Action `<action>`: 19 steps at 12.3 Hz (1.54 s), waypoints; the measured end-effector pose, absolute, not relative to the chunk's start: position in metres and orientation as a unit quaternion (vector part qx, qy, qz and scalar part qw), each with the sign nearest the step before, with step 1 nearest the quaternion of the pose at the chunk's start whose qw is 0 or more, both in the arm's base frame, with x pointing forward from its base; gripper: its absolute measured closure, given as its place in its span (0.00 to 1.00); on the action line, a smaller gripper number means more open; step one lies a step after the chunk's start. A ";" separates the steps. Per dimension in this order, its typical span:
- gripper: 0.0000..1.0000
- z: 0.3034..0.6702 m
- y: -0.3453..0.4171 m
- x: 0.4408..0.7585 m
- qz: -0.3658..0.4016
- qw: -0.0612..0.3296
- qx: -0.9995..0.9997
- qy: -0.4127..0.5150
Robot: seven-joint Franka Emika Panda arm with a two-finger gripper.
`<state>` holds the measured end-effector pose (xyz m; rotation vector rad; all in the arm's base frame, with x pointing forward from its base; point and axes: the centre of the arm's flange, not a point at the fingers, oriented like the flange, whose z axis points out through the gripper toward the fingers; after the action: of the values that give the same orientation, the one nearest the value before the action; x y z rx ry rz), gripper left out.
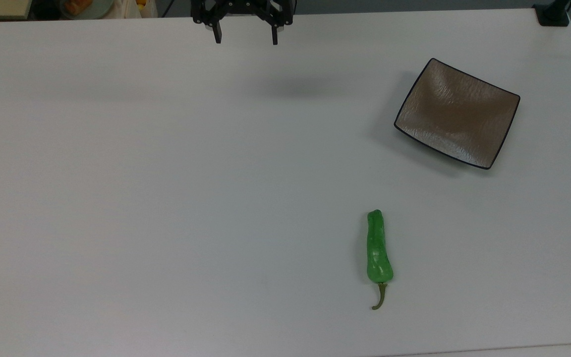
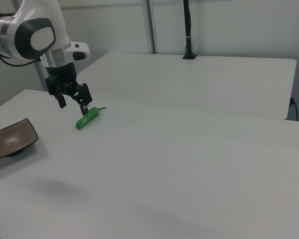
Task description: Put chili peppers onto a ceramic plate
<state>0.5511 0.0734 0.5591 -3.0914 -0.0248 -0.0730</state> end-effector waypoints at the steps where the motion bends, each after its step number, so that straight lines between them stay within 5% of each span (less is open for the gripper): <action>1: 0.00 0.559 0.073 0.551 -0.024 0.025 -0.999 -0.007; 19: 0.00 0.524 0.114 0.570 -0.030 0.033 -0.997 -0.063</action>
<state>0.5702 0.1140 0.5244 -3.0687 -0.1952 -0.0920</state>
